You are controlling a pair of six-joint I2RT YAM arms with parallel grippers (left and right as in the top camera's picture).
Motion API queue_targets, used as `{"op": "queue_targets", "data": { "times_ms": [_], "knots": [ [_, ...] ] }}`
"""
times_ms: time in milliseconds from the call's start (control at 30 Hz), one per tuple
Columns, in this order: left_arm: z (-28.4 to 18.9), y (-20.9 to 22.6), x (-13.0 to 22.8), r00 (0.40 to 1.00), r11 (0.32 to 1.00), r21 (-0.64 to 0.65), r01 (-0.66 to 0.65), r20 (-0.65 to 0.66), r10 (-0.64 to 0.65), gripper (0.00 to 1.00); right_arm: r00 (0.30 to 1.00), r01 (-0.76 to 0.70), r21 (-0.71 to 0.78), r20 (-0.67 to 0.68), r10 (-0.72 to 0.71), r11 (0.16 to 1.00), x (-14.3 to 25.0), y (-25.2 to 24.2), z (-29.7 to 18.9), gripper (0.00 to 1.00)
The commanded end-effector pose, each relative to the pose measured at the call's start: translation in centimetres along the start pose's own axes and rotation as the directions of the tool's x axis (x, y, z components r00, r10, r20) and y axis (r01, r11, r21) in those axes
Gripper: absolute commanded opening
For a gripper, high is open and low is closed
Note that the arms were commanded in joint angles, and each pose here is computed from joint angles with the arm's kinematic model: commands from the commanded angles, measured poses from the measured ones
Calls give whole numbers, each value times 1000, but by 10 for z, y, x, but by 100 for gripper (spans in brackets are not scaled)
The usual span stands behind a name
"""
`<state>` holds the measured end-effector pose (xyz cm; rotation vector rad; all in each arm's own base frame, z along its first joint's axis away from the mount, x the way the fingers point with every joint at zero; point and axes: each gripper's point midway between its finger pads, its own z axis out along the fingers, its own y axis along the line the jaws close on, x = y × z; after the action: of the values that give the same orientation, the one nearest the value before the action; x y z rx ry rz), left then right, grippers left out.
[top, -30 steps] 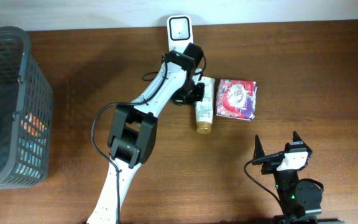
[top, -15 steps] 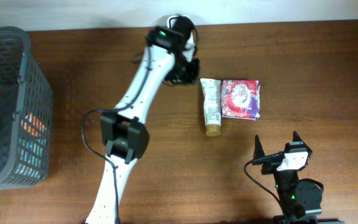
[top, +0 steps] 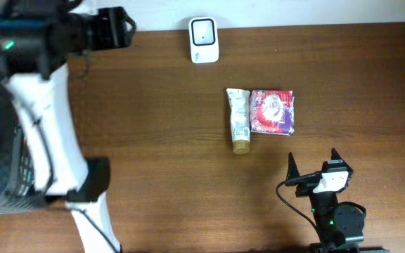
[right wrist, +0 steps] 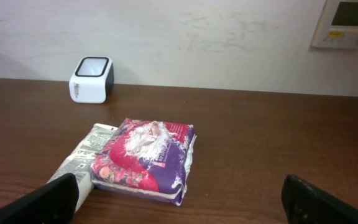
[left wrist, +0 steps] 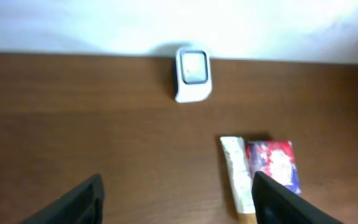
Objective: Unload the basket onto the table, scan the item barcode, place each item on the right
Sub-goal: 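Grasp the orange Kleenex tissue pack in the basket with left gripper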
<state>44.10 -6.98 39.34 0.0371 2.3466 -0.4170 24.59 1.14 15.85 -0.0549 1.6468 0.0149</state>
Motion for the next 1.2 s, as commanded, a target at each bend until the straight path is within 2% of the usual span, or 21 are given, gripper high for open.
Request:
{"op": "queue_targets", "data": {
  "times_ms": [0, 67, 133, 167, 267, 300, 333, 433, 500, 533, 600, 700, 767, 833, 867, 933, 967, 1133, 1167],
  "knots": [
    [-50, 30, 7, 999, 974, -226, -27, 30, 35, 75, 1000, -2, 3, -5, 2, 1000, 4, -1, 0, 99],
    [-77, 57, 25, 1000, 939, -344, 17, 8, -15, 78, 1000, -2, 3, -5, 2, 1000, 4, -1, 0, 99],
    [-104, 103, 36, 988, 863, -482, 152, 55, -143, 82, 1000, -2, 3, -5, 2, 1000, 4, -1, 0, 99],
    [-118, 128, 37, 968, 820, -514, 252, 113, -226, 99, 1000, -2, 3, -5, 2, 1000, 4, -1, 0, 99],
    [-156, 202, 34, 891, 673, -584, 454, 290, -350, 99, 1000, -2, 3, -5, 2, 1000, 4, -1, 0, 99],
    [-170, 232, 39, 837, 598, -586, 547, 363, -410, 99, 1000, -2, 3, -5, 2, 1000, 4, -1, 0, 99],
    [-176, 252, 44, 806, 564, -577, 591, 388, -447, 99, 1000, -2, 3, -5, 2, 1000, 4, -1, 0, 99],
    [-166, 301, 75, 746, 471, -606, 641, 346, -569, 99, 1000, -2, 3, -5, 2, 1000, 4, -1, 0, 99],
    [-142, 338, 98, 705, 414, -643, 644, 290, -647, 100, 1000, -2, 3, -5, 2, 1000, 4, -1, 0, 99],
    [-128, 352, 109, 683, 394, -656, 644, 260, -683, 97, 1000, -2, 3, -5, 2, 1000, 4, -1, 0, 99],
    [-107, 370, 129, 648, 368, -686, 628, 199, -736, 93, 1000, -2, 3, -5, 2, 1000, 4, -1, 0, 99],
    [-70, 393, 162, 585, 340, -728, 595, 103, -804, 92, 1000, -2, 3, -5, 2, 1000, 4, -1, 0, 99],
    [-48, 398, 188, 522, 318, -752, 578, 41, -852, 92, 1000, -2, 3, -5, 2, 1000, 4, -1, 0, 99],
    [-32, 403, 207, 489, 314, -764, 563, 2, -872, 89, 1000, -2, 3, -5, 2, 1000, 4, -1, 0, 99],
    [-23, 404, 213, 480, 320, -761, 564, -13, -877, 85, 1000, -2, 3, -5, 2, 1000, 4, -1, 0, 99],
    [5, 402, 219, 506, 423, -705, 570, -104, -856, 80, 1000, -2, 3, -5, 2, 1000, 4, -1, 0, 99],
    [17, 401, 225, 511, 444, -701, 558, -131, -850, 82, 1000, -2, 3, -5, 2, 1000, 4, -1, 0, 99],
    [55, 397, 259, 486, 467, -706, 532, -197, -852, 79, 1000, -2, 3, -5, 2, 1000, 4, -1, 0, 99],
    [62, 395, 263, 492, 488, -696, 527, -219, -843, 78, 1000, -2, 3, -5, 2, 1000, 4, -1, 0, 99]
  ]
}}
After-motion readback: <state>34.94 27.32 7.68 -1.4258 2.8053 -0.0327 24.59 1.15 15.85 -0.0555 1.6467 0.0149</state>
